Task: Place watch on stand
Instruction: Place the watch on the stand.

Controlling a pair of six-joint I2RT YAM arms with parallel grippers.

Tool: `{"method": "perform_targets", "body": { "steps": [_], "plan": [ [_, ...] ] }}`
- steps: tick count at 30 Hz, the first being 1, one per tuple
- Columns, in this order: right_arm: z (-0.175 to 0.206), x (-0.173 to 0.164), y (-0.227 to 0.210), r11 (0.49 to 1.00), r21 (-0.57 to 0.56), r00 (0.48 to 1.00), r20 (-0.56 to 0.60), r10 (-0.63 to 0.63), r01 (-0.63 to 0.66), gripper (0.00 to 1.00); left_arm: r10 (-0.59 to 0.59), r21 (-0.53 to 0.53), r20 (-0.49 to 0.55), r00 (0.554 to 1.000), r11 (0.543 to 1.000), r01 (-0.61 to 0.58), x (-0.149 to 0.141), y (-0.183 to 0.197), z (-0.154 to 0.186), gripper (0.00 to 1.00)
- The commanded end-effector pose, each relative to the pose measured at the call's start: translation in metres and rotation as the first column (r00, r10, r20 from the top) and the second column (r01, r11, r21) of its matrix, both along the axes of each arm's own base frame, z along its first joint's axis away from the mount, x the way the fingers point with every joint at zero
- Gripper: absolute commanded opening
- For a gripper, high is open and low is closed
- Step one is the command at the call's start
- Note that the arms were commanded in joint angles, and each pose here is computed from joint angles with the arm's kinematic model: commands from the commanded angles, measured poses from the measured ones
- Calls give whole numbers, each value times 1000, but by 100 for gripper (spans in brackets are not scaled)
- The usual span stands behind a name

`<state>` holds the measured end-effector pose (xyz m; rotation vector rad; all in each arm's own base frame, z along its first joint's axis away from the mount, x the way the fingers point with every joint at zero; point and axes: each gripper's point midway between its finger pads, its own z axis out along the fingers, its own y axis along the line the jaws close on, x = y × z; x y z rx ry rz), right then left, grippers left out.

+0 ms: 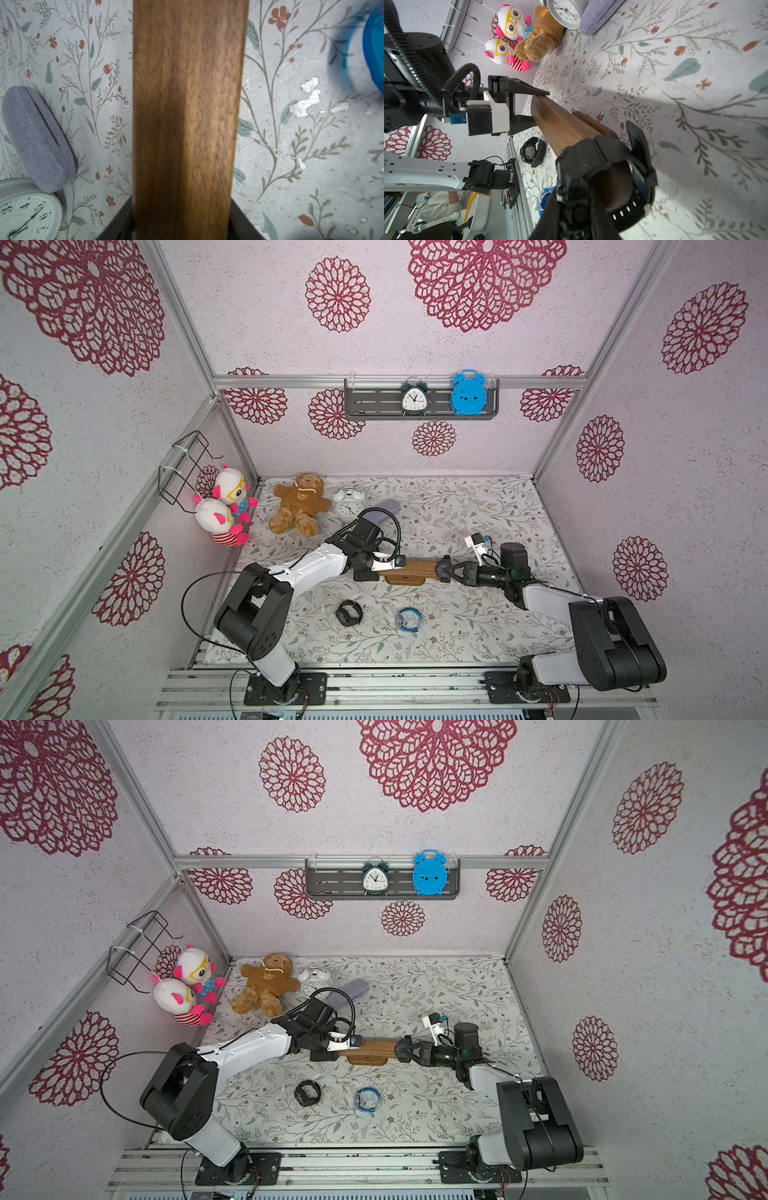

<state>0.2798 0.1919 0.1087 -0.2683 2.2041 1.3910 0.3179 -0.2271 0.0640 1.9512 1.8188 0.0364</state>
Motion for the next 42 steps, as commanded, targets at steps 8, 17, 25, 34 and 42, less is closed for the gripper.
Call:
{"method": "perform_targets", "body": {
  "steps": [8, 17, 25, 34, 42],
  "plan": [
    [10, 12, 28, 995, 23, 995, 14, 95, -95, 24, -38, 8, -8, 999, 999, 38, -2, -6, -7, 36],
    [1, 25, 47, 999, 1, 998, -37, 51, -51, 31, -39, 7, -8, 999, 999, 39, -3, -7, -7, 35],
    [-3, 25, 37, 989, -148, 1000, -19, 2, -5, 46, -37, 4, -5, 999, 999, 37, -3, -7, -7, 35],
    [15, 28, 0, 934, -312, 984, 94, -150, 173, 47, -30, 6, -1, 1000, 1000, 30, -2, -6, -6, 41],
    [46, 23, -19, 902, -335, 957, 198, -213, 270, 48, -16, 15, 36, 999, 1000, 16, 4, -4, -4, 86]
  ]
}}
